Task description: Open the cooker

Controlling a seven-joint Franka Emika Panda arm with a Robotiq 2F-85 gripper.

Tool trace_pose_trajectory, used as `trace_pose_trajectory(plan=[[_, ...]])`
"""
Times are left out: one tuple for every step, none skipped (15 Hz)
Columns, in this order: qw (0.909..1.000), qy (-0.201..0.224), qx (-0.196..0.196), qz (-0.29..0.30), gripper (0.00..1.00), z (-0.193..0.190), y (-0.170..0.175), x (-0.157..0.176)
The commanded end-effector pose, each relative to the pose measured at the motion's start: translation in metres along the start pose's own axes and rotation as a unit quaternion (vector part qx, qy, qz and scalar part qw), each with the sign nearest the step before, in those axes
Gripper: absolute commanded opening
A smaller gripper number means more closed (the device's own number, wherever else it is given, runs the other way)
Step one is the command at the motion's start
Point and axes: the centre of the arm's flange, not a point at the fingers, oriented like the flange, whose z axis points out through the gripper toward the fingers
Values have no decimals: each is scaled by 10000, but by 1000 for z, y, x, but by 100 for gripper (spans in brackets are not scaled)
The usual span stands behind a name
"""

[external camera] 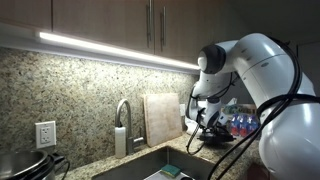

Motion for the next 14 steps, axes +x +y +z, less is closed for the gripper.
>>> trace_pose_trajectory(plan=[[9997, 59, 216, 77, 2, 0, 16, 6], [9998, 58, 185, 50, 2, 2, 18, 6], [9999, 51, 143, 21, 2, 3, 22, 5], [9999, 39, 98, -6, 2, 5, 26, 5], [10000, 38, 60, -34, 2, 6, 29, 4], [10000, 43, 35, -49, 2, 7, 31, 4], [10000, 36, -8, -77, 2, 8, 33, 3], [9999, 39, -35, -104, 2, 9, 36, 3], [9999, 40, -63, -124, 2, 9, 38, 2], [9998, 47, -109, -153, 2, 10, 40, 2], [9997, 50, -144, -167, 2, 10, 42, 2], [9996, 23, -193, -198, 2, 10, 42, 3], [9995, -3, -238, -228, 23, 10, 43, 3], [9992, -21, -291, -260, 32, 9, 44, 3]])
